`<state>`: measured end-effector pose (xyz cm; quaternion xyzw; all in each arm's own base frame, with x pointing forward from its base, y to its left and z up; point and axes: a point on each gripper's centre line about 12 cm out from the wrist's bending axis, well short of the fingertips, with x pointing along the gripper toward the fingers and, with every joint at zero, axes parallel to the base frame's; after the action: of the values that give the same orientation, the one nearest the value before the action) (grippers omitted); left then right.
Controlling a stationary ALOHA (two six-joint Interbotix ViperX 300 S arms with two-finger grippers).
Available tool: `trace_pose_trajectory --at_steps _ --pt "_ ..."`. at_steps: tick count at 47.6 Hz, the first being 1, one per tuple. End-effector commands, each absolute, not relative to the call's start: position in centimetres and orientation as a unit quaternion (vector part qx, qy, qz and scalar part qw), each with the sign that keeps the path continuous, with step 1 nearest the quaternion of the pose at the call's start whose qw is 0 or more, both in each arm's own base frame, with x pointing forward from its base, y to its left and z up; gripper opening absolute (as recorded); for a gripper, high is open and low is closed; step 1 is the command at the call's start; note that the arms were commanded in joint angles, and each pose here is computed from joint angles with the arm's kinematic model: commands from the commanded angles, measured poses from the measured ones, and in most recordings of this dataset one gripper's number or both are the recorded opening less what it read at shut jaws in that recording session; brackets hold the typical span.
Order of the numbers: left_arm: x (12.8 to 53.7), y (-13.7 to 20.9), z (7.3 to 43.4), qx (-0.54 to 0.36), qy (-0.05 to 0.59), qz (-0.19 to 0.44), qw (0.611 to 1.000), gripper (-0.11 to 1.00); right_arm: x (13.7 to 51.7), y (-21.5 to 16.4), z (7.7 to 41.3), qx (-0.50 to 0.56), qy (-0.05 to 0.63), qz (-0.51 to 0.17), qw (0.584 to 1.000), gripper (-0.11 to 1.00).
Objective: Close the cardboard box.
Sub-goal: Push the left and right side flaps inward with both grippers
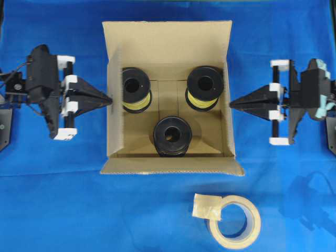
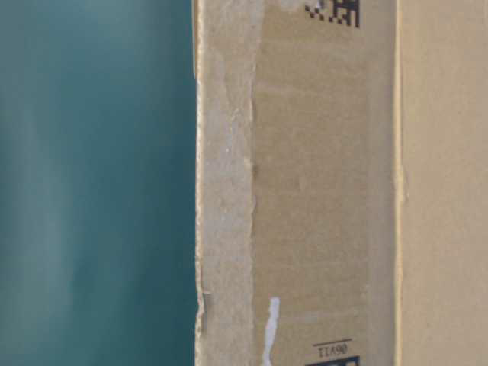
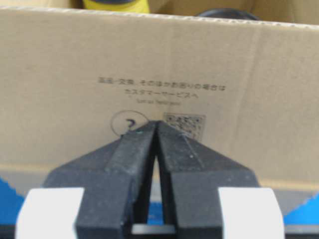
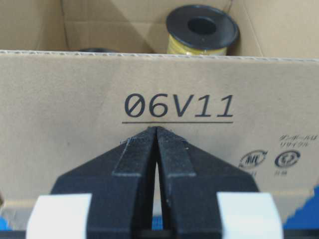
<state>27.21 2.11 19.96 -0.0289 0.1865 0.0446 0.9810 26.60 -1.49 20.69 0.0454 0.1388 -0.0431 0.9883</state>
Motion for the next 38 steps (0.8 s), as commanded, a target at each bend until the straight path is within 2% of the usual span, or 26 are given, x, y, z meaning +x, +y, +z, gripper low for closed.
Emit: trace_pose_trajectory --at_steps 1,19,38 --pt "28.6 2.4 21.3 -0.029 0.163 0.048 0.985 0.0 27.9 -1.7 21.7 0.045 0.116 -0.046 0.991 0.0" --pt "32.1 2.7 20.2 -0.028 0.186 0.048 0.981 0.0 31.4 -2.0 19.6 0.045 0.148 -0.05 0.987 0.0" --pt "33.3 2.8 17.8 -0.03 0.208 0.05 0.976 0.0 32.2 -2.7 16.7 0.069 0.185 -0.075 0.977 0.0"
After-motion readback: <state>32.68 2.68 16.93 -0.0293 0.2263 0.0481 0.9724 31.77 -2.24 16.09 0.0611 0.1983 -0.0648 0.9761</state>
